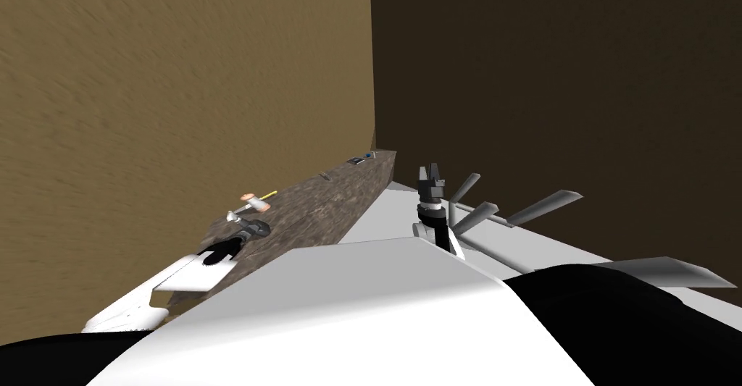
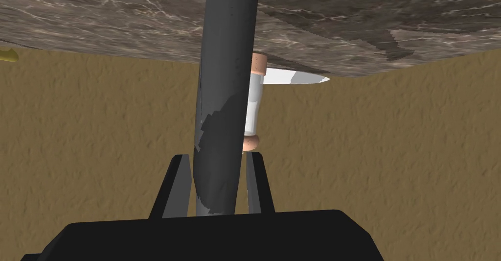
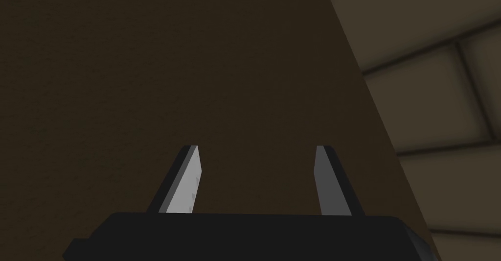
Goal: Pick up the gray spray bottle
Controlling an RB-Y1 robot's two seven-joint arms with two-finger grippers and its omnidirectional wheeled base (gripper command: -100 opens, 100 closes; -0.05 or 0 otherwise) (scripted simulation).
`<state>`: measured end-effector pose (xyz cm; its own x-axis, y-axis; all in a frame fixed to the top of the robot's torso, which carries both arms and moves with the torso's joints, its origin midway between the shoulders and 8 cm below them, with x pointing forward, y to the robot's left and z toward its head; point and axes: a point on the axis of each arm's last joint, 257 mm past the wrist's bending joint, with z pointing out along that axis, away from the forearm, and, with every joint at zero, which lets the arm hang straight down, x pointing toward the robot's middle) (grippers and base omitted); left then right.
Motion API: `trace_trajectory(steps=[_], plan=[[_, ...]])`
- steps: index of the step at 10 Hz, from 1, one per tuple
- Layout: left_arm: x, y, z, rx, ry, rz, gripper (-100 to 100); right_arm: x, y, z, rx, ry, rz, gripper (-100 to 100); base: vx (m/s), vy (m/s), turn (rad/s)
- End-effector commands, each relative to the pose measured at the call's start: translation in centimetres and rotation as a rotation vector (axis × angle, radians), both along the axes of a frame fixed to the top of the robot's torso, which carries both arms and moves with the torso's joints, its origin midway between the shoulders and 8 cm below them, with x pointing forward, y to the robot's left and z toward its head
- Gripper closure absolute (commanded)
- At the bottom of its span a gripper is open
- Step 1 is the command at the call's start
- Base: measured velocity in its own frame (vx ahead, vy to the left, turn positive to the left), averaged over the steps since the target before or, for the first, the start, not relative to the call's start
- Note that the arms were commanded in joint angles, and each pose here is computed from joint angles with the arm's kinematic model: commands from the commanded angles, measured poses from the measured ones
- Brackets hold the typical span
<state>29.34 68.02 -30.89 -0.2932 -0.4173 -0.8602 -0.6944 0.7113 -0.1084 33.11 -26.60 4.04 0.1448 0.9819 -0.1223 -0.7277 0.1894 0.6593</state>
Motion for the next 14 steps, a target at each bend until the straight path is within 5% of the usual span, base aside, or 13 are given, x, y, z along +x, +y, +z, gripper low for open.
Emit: trace_trajectory(steps=[1, 2, 9, 14], plan=[[-0.9, -0.7, -0.7, -0.009, 0.014, -0.007, 100, 0.0, 0.0, 0.0, 0.0, 0.0, 0.0, 0, 0.017, 0.015, -0.006], [-1.2, -1.4, 0.3, -0.003, -0.026, -0.016, 100, 0.0, 0.0, 0.0, 0.0, 0.0, 0.0, 0, 0.116, 0.066, 0.107], [-6.1, -4.0, -0.2, -0.017, -0.001, -0.029, 100, 0.0, 0.0, 0.0, 0.0, 0.0, 0.0, 0, 0.081, 0.024, 0.03], [-9.8, -5.0, 2.5, 0.027, -0.032, -0.022, 100, 0.0, 0.0, 0.0, 0.0, 0.0, 0.0, 0, 0.086, 0.03, 0.06]])
